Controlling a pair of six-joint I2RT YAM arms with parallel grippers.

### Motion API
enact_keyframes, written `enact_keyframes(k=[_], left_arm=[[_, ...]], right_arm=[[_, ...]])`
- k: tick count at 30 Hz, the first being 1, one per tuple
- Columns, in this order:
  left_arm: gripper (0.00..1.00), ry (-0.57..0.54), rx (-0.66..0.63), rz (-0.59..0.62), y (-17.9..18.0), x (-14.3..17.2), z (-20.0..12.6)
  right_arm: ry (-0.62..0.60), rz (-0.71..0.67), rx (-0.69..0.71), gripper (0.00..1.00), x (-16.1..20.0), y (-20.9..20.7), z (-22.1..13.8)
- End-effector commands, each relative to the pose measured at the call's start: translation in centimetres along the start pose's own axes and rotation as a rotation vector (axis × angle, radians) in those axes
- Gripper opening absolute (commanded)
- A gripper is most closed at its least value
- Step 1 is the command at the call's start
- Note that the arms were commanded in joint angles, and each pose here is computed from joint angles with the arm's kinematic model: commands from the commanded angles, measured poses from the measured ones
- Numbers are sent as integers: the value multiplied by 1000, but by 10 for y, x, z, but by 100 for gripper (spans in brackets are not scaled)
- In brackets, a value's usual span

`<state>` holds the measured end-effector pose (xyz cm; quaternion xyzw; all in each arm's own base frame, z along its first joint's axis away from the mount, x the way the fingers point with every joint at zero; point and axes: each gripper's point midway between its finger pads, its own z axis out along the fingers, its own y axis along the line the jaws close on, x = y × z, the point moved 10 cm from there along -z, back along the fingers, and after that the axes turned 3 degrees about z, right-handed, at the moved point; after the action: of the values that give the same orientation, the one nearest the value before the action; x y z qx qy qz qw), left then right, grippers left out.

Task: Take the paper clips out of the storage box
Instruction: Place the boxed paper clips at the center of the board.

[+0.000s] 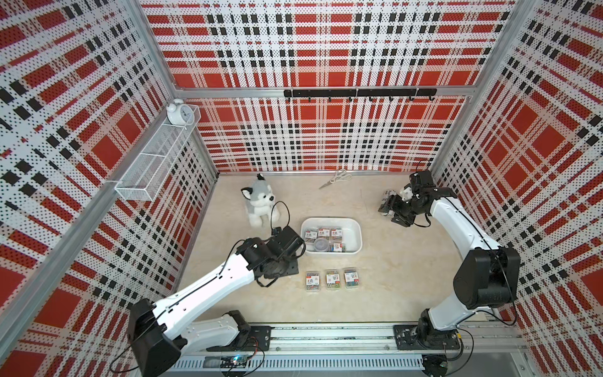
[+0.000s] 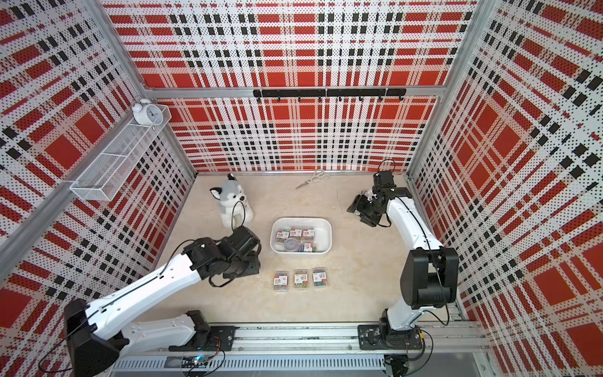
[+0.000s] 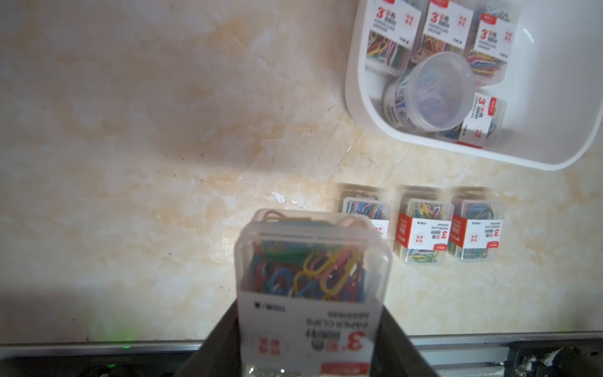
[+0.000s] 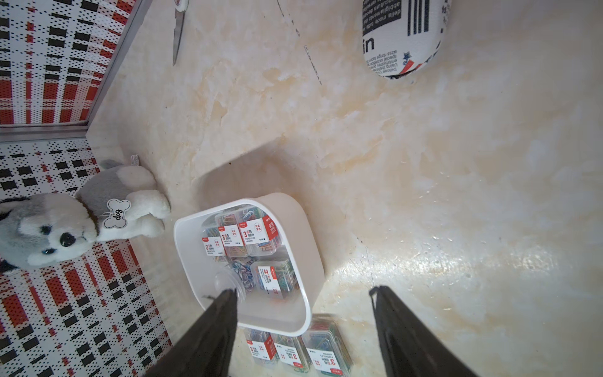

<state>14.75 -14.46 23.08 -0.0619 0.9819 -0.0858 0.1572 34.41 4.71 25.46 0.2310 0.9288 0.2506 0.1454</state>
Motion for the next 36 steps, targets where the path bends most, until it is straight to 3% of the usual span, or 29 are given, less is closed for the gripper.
enact_keyframes(k=[1, 15, 36], left_arm=[[51, -2, 99, -54, -8, 7, 14], [53, 85, 51, 14, -6, 27, 65], [55, 174, -89, 134, 13, 19, 88]], right_arm=[[-8, -6, 15, 71, -1, 4, 2], [-17, -6, 22, 71, 1, 10, 5], [-7, -1, 18, 71, 2, 12, 11]])
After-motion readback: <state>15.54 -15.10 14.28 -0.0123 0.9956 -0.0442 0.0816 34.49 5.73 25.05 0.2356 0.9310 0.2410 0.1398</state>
